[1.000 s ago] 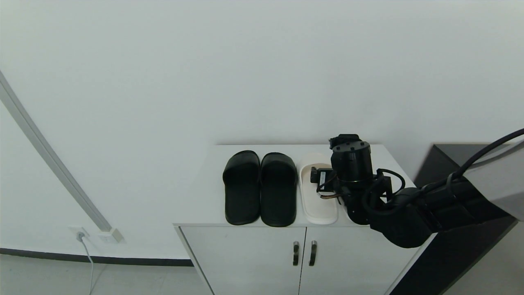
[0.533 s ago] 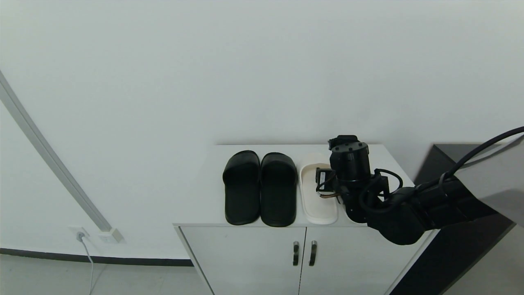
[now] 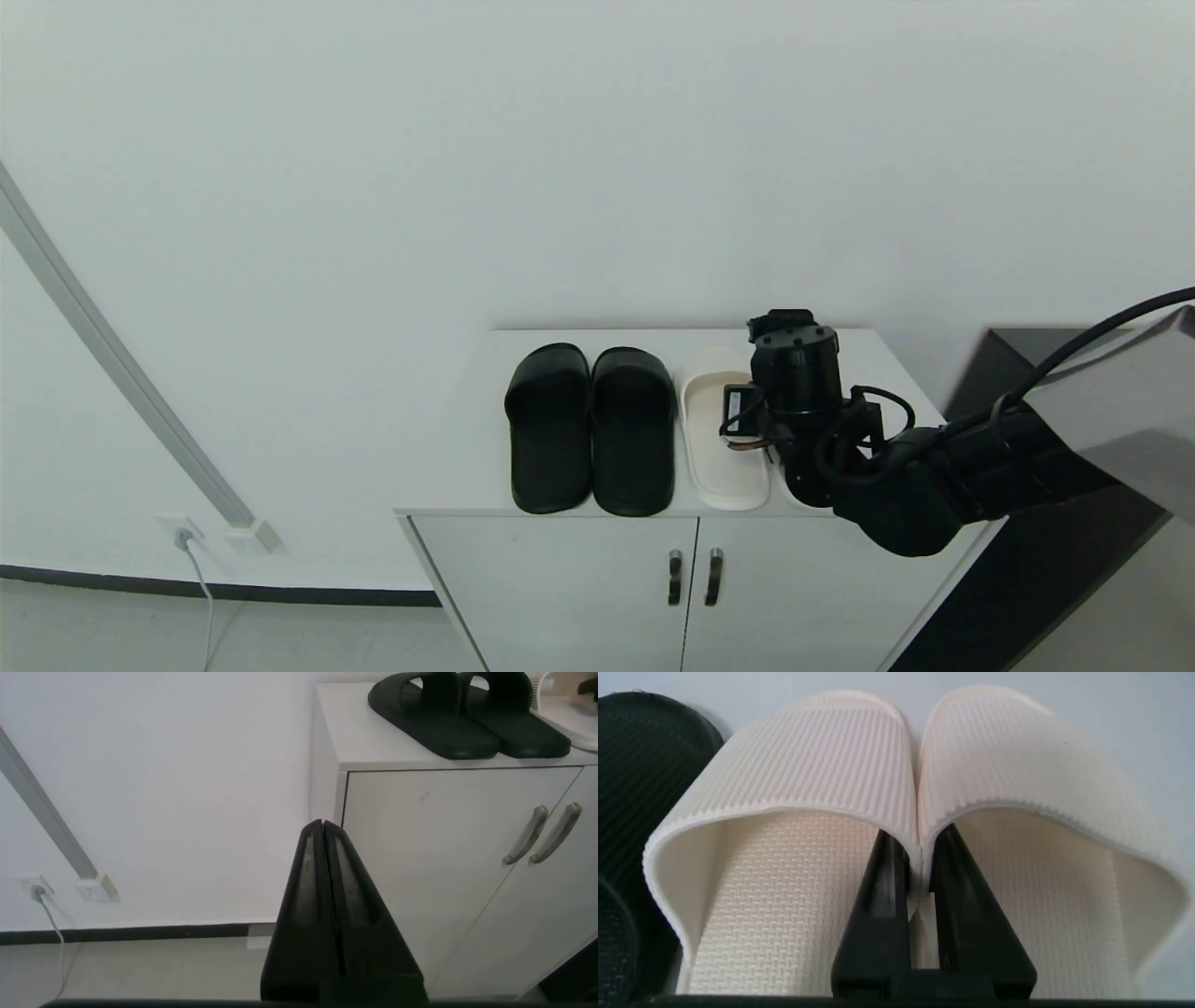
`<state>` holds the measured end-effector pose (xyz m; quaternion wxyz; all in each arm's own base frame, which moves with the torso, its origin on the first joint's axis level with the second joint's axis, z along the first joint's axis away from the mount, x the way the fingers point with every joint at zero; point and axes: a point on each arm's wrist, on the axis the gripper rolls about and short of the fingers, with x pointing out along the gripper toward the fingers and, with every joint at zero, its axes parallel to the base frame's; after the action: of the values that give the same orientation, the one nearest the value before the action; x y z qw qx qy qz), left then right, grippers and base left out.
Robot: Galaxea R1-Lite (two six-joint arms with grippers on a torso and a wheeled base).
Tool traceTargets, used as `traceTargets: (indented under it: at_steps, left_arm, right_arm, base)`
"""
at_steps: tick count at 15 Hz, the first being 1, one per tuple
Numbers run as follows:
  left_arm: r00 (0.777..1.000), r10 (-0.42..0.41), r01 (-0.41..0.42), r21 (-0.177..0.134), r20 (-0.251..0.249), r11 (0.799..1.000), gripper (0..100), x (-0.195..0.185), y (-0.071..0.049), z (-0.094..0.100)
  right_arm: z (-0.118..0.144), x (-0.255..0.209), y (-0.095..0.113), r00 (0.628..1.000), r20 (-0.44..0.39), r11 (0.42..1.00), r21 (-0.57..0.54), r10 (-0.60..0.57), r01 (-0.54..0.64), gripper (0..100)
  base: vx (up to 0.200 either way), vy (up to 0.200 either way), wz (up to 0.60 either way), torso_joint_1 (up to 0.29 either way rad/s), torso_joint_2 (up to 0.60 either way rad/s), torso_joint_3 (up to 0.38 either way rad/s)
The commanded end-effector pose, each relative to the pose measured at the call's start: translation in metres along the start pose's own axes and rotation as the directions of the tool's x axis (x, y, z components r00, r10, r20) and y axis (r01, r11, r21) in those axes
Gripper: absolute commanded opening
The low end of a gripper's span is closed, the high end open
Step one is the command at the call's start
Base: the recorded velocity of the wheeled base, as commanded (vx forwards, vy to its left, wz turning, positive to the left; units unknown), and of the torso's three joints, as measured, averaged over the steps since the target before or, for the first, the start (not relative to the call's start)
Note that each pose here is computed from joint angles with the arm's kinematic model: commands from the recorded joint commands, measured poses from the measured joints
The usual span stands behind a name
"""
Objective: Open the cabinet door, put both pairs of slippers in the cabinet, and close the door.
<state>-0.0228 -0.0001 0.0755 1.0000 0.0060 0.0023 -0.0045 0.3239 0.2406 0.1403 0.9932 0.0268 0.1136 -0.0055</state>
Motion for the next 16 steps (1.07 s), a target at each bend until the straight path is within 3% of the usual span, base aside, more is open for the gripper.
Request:
traceTargets:
  at_steps: [1,3,7,12,13,16]
  left_arm:
    - [1.0,0.0,0.0,-0.001,0.0,1.0,0,0.0,0.0,0.0]
    - [1.0,0.001,-0.001,0.0,0.0,1.0,0,0.0,0.0,0.0]
    - [1.0,0.001,-0.001,0.0,0.0,1.0,0,0.0,0.0,0.0]
    - [1.0,0.001,-0.001,0.002,0.0,1.0,0,0.0,0.0,0.0]
    - [1.0,0.001,-0.001,0.0,0.0,1.0,0,0.0,0.0,0.0]
    - [1.0,0.001,-0.001,0.0,0.0,1.0,0,0.0,0.0,0.0]
  right_arm:
    - [0.018,-0.015,-0.007,0.999,0.033,1.0,0.022,0.007,-0.008,0]
    - [0.029,-0.035,-0.017,0.999,0.048,1.0,0.006,0.024,-0.024,0]
    - [0.039,-0.094,-0.035,0.966,0.035,0.966,-0.051,0.257,-0.255,0]
    - [0.03,-0.144,-0.06,0.836,-0.037,0.829,-0.113,0.547,-0.547,0]
    - [0.024,-0.156,-0.07,0.787,-0.068,0.778,-0.123,0.613,-0.617,0]
    - [0.017,-0.173,-0.083,0.691,-0.148,0.679,-0.132,0.707,-0.723,0]
  base:
    - [0.0,0.0,0.0,0.0,0.0,0.0]
    - [0.0,0.0,0.0,0.0,0.0,0.0]
    - [0.0,0.0,0.0,0.0,0.0,0.0]
    - [0.0,0.0,0.0,0.0,0.0,0.0]
    - [0.0,0.0,0.0,0.0,0.0,0.0]
    - [0.0,0.0,0.0,0.0,0.0,0.0]
